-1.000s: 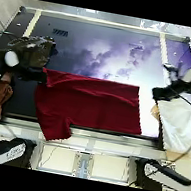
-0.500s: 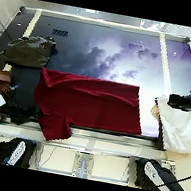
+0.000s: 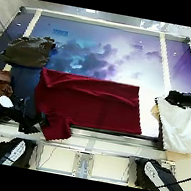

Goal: Fold the shirts.

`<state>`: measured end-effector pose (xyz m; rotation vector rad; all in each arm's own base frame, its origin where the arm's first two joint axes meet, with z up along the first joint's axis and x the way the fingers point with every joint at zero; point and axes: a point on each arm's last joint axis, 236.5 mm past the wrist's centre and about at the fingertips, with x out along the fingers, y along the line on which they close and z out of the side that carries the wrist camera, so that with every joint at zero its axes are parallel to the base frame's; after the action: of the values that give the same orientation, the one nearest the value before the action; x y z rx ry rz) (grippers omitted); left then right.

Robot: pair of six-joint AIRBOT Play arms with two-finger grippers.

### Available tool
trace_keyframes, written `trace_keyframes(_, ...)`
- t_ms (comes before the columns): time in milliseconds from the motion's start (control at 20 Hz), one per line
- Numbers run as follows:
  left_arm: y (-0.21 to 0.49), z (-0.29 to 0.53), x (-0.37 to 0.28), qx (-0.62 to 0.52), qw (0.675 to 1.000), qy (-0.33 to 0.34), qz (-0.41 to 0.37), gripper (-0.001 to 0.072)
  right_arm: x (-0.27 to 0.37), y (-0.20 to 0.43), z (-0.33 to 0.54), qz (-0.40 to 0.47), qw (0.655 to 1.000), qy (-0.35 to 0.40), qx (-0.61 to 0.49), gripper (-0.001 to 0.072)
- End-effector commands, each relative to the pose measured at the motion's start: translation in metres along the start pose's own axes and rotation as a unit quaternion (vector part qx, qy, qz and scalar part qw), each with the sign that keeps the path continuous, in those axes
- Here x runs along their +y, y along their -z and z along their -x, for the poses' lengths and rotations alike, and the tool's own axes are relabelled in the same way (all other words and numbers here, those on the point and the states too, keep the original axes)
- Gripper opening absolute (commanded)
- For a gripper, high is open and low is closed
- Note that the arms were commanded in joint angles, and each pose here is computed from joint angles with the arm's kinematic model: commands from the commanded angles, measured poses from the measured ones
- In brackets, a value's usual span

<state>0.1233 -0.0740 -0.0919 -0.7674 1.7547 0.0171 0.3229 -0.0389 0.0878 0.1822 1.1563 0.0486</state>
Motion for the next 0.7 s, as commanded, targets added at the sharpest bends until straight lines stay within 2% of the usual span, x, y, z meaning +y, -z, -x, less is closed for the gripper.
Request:
trace_keyframes(0, -0.006, -0.008, -0.009, 0.01, 1.0, 0.025, 0.003, 0.0585, 0.002, -0.001, 0.0, -0.001, 1.0, -0.003, -0.003, 0.0267)
trace_keyframes(350, -0.004, -0.015, -0.005, 0.031, 0.999, 0.021, 0.005, 0.0567, 0.003, -0.001, 0.0, -0.002, 1.0, -0.006, -0.003, 0.0267)
trace_keyframes(450, -0.01, -0.016, -0.006, 0.02, 1.0, 0.021, 0.005, 0.037, 0.003, -0.001, 0.0, -0.002, 1.0, -0.007, -0.004, 0.0266)
trace_keyframes(500, -0.012, -0.016, -0.005, 0.015, 1.0, 0.021, 0.005, 0.034, 0.003, -0.002, 0.0, -0.002, 1.0, -0.007, -0.004, 0.0266)
trace_keyframes(650, -0.013, -0.016, -0.006, 0.013, 1.0, 0.021, 0.005, 0.0336, 0.003, -0.001, 0.0, -0.002, 1.0, -0.007, -0.004, 0.0266)
